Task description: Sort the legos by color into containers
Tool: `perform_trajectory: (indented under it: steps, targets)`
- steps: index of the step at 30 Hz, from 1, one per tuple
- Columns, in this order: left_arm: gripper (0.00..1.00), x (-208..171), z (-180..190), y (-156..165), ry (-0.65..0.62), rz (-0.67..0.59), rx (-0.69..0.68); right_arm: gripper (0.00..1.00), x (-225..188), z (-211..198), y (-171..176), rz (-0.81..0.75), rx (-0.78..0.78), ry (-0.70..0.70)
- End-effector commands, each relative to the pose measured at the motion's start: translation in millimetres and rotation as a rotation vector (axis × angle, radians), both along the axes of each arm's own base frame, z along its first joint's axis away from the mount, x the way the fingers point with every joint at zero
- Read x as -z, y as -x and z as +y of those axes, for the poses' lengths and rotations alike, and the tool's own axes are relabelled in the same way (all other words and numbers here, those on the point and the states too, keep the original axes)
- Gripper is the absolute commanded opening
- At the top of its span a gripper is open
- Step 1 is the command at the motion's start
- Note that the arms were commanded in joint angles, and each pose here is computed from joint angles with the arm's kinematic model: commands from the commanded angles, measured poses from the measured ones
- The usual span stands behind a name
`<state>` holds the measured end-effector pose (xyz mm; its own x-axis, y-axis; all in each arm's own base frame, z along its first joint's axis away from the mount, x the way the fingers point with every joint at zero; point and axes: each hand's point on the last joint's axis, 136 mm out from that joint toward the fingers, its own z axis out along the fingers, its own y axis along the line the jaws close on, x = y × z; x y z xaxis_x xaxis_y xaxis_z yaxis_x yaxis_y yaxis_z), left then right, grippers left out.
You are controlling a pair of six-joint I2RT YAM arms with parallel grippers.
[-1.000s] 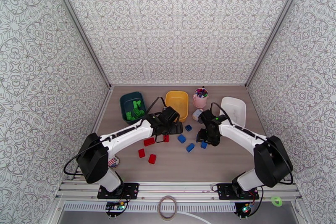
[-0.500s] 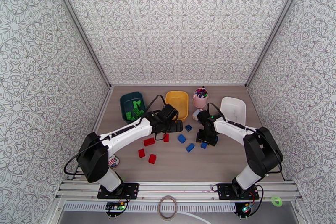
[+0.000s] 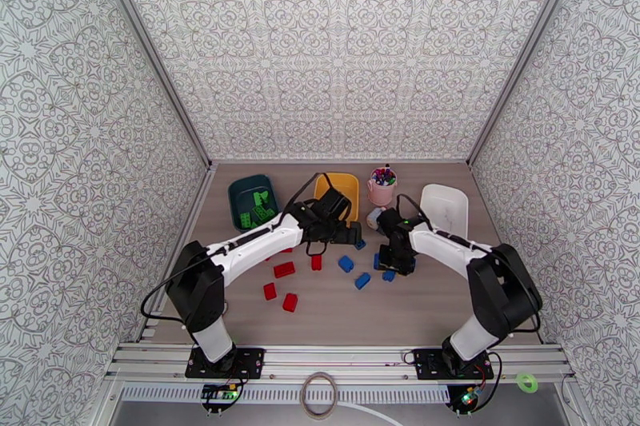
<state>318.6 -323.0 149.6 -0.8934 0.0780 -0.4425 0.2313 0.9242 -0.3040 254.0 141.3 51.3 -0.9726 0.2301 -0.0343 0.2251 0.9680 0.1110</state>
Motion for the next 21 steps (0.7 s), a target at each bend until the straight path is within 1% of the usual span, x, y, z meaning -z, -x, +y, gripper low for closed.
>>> perform_trajectory:
  steps: [1,7,13,18,21]
  targets:
    - [0.99,-23,-27,-4,0.05,-0.067,0.127,0.33,-37,-9,-17,-0.09,0.025,-0.016]
    - [0.99,-46,-72,-11,0.132,-0.142,0.27,0.33,-80,-40,-52,-0.179,0.121,-0.041]
    - [0.99,-67,-124,-15,0.168,-0.257,0.417,0.33,-104,-87,-97,-0.24,0.266,-0.057]
    - [0.99,-69,-161,-16,0.169,-0.254,0.507,0.32,-102,-140,-122,-0.246,0.436,-0.054]
    - [0.99,-77,-182,-11,0.167,-0.283,0.562,0.32,-94,-165,-131,-0.234,0.504,-0.05]
